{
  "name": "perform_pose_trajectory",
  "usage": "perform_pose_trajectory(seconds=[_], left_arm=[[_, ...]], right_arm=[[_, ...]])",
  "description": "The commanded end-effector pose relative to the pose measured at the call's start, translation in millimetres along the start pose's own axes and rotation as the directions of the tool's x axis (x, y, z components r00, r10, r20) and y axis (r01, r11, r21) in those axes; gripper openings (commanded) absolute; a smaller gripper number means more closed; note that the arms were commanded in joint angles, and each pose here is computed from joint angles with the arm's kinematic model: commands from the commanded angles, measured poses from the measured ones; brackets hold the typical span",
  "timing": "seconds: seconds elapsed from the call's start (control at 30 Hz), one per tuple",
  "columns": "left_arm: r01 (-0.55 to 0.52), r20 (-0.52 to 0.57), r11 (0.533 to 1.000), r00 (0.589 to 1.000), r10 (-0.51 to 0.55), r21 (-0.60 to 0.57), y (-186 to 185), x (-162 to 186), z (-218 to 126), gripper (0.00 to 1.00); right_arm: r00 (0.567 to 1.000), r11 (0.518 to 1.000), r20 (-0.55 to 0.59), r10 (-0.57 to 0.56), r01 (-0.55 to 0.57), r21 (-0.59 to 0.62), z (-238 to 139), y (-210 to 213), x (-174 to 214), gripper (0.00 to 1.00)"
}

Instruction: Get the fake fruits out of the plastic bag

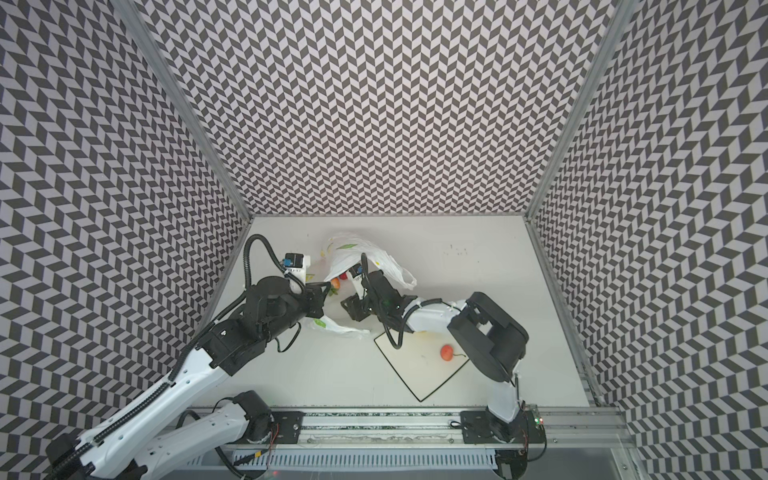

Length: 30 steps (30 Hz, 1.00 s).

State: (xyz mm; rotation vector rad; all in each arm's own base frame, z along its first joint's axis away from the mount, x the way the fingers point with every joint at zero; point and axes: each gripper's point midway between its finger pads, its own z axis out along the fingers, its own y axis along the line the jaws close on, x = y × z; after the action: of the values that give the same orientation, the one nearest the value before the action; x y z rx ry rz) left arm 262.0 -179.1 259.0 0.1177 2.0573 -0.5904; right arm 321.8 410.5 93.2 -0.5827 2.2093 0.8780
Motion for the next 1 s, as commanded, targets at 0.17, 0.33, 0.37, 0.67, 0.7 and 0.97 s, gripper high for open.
perform_pose_trajectory(seconds=[0.17,0.33,0.37,0.67,0.7,0.97], left_arm=[[0.074,-0.124,0.993,0.989,-0.086,-0.094,20.0,29.0,-11.7,0.00],[0.102,-0.179,0.983,0.975,-0.129,-0.152,30.5,46.7,-9.4,0.00],[0.099,-0.186,0.981,0.974,-0.129,-0.167,32.9,48.8,-8.6,0.00],[0.087,-0.245,0.979,0.960,-0.132,-0.186,35.4,62.8,1.4,0.00],[0.087,-0.239,0.979,0.962,-0.131,-0.183,34.9,61.3,1.7,0.00],[0.077,-0.213,0.982,0.970,-0.114,-0.173,32.1,51.5,1.1,0.00]], right_arm=[[0.925,0.925,-0.037,0.377,-0.378,-0.025,28.5,-3.2,12.6,0.57],[0.877,0.878,-0.044,0.478,-0.479,-0.013,36.9,-8.4,20.5,0.58],[0.864,0.865,-0.036,0.502,-0.502,-0.011,37.2,-10.1,19.5,0.59],[0.759,0.757,0.030,0.650,-0.644,-0.109,45.1,-6.1,-21.0,0.67],[0.750,0.746,0.025,0.661,-0.653,-0.125,48.0,-3.2,-24.1,0.67],[0.670,0.662,0.012,0.742,-0.730,-0.171,71.2,-0.8,-36.9,0.73]])
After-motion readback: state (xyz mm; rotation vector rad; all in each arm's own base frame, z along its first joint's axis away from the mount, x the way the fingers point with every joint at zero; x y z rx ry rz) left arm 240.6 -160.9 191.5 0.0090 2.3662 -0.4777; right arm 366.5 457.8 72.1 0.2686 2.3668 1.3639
